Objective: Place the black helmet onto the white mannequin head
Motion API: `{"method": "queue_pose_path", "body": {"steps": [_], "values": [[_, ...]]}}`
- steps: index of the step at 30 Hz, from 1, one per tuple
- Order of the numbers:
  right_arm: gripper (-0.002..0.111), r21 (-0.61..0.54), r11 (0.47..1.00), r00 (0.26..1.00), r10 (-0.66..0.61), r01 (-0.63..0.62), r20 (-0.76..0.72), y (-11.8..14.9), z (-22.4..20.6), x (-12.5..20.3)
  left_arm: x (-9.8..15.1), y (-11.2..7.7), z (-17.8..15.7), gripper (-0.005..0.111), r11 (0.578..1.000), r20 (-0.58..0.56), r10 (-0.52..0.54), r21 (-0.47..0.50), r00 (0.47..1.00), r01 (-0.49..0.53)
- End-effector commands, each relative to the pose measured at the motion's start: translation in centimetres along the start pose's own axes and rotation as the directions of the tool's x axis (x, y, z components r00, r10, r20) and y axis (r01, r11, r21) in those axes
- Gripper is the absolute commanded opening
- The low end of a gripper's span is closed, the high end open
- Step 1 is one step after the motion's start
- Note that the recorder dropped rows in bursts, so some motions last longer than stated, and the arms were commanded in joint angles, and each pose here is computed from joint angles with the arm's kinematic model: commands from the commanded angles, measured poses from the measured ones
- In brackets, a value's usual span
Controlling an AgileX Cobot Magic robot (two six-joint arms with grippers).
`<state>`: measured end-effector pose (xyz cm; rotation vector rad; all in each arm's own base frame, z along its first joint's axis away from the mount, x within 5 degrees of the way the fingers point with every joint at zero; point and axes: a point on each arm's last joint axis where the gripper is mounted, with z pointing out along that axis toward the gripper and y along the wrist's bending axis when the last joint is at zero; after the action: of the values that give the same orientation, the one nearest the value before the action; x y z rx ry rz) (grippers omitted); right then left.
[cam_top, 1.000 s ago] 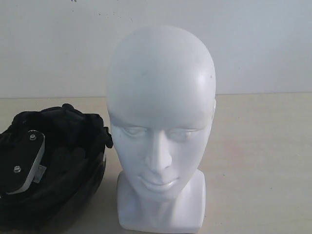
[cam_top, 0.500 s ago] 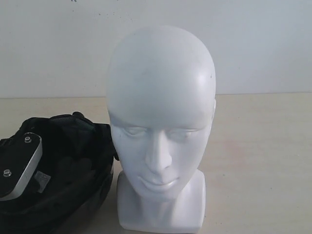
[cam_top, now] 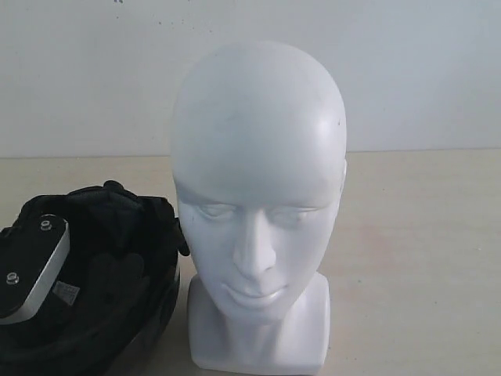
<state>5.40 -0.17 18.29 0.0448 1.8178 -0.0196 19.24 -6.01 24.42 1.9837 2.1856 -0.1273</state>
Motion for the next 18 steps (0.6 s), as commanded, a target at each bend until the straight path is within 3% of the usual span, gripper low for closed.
{"method": "queue_pose_path", "body": {"steps": [1, 9, 14, 18], "values": [[0.012, 0.001, 1.000, 1.000, -0.002, 0.001, 0.013, 0.0, 0.0, -0.1, -0.2, -0.1, 0.0, 0.053, 0.999, 0.019, -0.031, -0.010, 0.999, 0.032], [0.012, 0.001, 1.000, 1.000, -0.002, 0.001, 0.013, 0.0, 0.0, -0.1, -0.6, -0.3, -1.3, 0.053, 0.994, 0.077, -0.031, -0.104, 0.997, 0.039], [0.012, 0.001, 1.000, 1.000, -0.002, 0.001, 0.013, 0.0, 0.0, -0.1, -1.2, -0.9, -2.1, 0.053, 0.990, 0.167, -0.058, -0.115, 0.984, 0.077], [0.012, 0.001, 1.000, 1.000, -0.002, 0.001, 0.013, 0.0, 0.0, -0.1, -1.2, -1.1, -2.2, 0.058, 0.988, 0.177, -0.100, -0.101, 0.979, 0.119]]}}
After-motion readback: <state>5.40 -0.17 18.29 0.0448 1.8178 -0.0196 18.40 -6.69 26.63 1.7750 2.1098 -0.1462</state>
